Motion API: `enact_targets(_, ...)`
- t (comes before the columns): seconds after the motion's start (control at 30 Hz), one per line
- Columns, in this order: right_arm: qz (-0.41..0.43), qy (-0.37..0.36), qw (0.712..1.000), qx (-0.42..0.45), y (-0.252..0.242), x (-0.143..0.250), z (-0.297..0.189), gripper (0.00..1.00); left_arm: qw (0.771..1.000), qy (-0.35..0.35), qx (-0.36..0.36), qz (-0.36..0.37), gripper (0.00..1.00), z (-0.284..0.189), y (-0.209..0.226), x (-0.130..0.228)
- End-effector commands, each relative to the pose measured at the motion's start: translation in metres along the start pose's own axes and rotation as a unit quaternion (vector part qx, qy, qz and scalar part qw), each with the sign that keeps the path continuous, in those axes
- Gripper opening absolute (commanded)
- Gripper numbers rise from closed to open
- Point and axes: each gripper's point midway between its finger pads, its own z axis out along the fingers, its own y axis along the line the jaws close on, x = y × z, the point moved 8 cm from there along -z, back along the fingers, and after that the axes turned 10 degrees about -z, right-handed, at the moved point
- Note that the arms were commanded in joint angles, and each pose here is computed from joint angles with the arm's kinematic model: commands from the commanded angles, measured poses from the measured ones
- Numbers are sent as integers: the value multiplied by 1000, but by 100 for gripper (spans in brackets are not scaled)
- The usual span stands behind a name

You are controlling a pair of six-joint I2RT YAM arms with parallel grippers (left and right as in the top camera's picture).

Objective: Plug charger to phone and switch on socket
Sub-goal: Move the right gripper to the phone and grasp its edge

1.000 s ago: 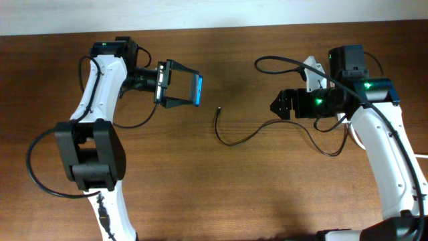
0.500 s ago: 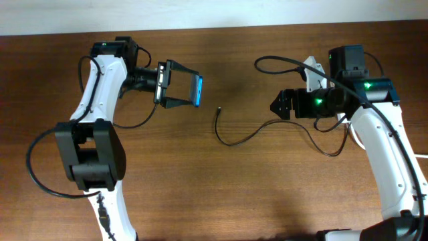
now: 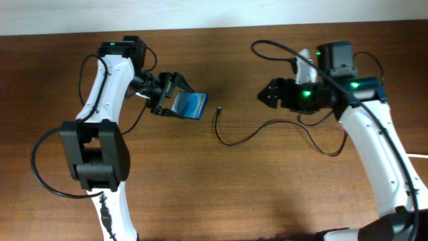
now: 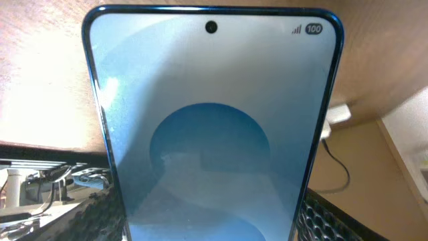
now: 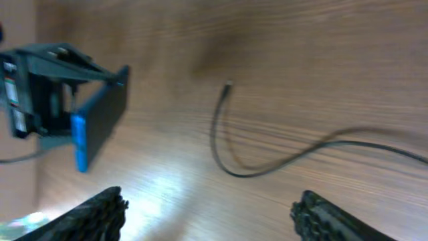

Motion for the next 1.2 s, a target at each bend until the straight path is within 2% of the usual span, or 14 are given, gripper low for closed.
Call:
enact_targets(0.0, 23, 19, 999, -27, 23, 0, 26, 78, 1000, -19, -1, 0, 0, 10, -9, 18)
enact_targets(0.2, 71, 36, 996, -46, 47, 1, 63, 70, 999, -33, -15, -10, 0, 24, -9, 28)
enact_targets(0.4, 68, 25, 995, -61, 62, -2, 71, 63, 999, -33, -14, -41, 0, 24, -9, 28)
enact_targets(0.53, 115, 21, 993, -34, 64, -1, 76, 58, 998, -29, -12, -58, 0, 24, -9, 29)
enact_targets(0.83, 104, 46, 993, -43, 82, 10, 106, 56, 998, -29, -12, -57, 0, 24, -10, 29)
enact_targets(1.07, 101, 50, 992, -48, 87, 12, 123, 46, 998, -29, -13, -58, 0, 24, -9, 29)
enact_targets(1.17, 101, 43, 993, -51, 88, 9, 123, 45, 998, -29, -13, -58, 0, 24, -9, 29)
